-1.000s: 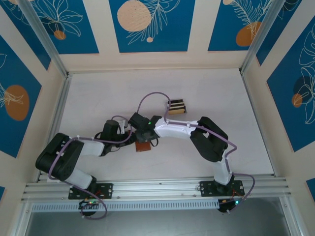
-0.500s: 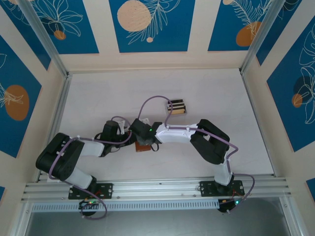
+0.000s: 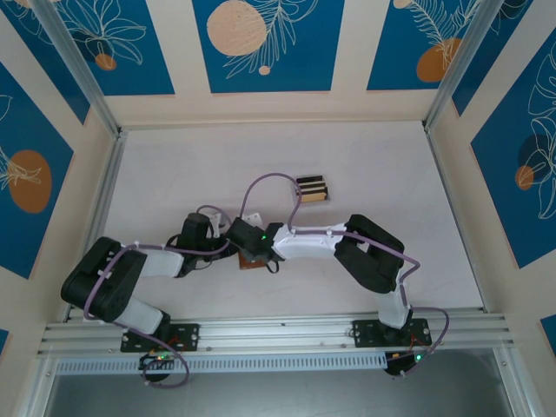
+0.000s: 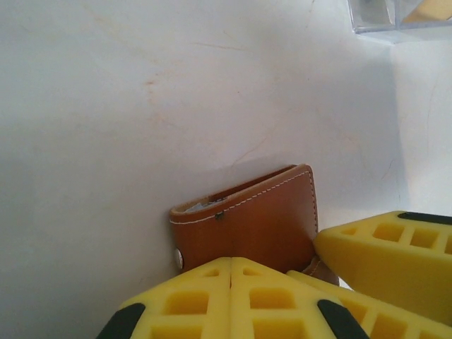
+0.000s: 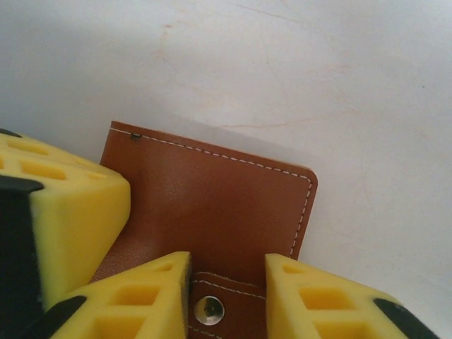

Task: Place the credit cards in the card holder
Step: Open the button on the card holder.

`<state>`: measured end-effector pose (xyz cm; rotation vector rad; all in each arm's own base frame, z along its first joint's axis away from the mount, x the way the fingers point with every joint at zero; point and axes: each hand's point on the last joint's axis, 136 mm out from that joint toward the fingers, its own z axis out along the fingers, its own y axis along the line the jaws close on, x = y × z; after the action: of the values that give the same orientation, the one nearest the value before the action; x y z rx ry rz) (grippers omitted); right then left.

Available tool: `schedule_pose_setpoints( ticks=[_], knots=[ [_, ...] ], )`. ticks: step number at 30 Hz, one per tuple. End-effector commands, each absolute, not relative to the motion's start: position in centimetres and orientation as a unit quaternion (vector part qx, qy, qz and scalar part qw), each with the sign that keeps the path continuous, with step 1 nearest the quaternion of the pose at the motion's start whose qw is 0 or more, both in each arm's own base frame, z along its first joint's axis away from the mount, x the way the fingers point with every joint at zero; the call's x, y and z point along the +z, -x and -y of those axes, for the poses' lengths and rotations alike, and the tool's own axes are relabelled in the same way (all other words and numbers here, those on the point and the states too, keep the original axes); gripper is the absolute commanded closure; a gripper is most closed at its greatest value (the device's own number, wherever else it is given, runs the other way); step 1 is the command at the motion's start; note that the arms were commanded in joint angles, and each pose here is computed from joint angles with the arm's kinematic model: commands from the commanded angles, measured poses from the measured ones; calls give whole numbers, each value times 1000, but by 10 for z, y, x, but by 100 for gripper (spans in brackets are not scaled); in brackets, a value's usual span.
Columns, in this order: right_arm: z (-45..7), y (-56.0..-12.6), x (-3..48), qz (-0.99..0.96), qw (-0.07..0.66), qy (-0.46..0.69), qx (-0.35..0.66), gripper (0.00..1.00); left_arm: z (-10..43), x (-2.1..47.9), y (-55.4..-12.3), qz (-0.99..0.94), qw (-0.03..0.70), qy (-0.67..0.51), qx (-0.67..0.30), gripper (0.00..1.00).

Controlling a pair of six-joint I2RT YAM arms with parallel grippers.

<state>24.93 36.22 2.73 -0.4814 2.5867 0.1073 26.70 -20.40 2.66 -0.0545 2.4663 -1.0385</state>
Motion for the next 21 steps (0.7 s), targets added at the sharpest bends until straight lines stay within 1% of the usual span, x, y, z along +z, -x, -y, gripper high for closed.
schedule_pose_setpoints(
  ticks=[1, 4, 9, 14, 19, 20, 21],
  knots=[
    [-307, -199, -21, -966, 135, 211, -55, 76, 187, -6, -243, -929, 178, 37, -323, 100],
    [-305, -203, -8, -966, 153, 202, -58, 84, 187, -7, -243, -929, 178, 37, -322, 100],
    [-299, -213, 21, -963, 188, 185, -54, 100, 185, -11, -240, -932, 174, 35, -315, 100],
    [-290, -220, 37, -969, 194, 155, -12, 100, 185, -12, -240, -933, 174, 34, -314, 100],
    [-271, -223, 37, -977, 183, 112, 12, 100, 188, -12, -239, -931, 172, 30, -322, 100],
    [-265, -225, 36, -979, 179, 94, 11, 99, 190, -12, -239, -930, 171, 27, -325, 100],
    [-260, -226, 33, -982, 175, 77, 13, 95, 193, -11, -239, -929, 170, 23, -327, 100]
  ],
)
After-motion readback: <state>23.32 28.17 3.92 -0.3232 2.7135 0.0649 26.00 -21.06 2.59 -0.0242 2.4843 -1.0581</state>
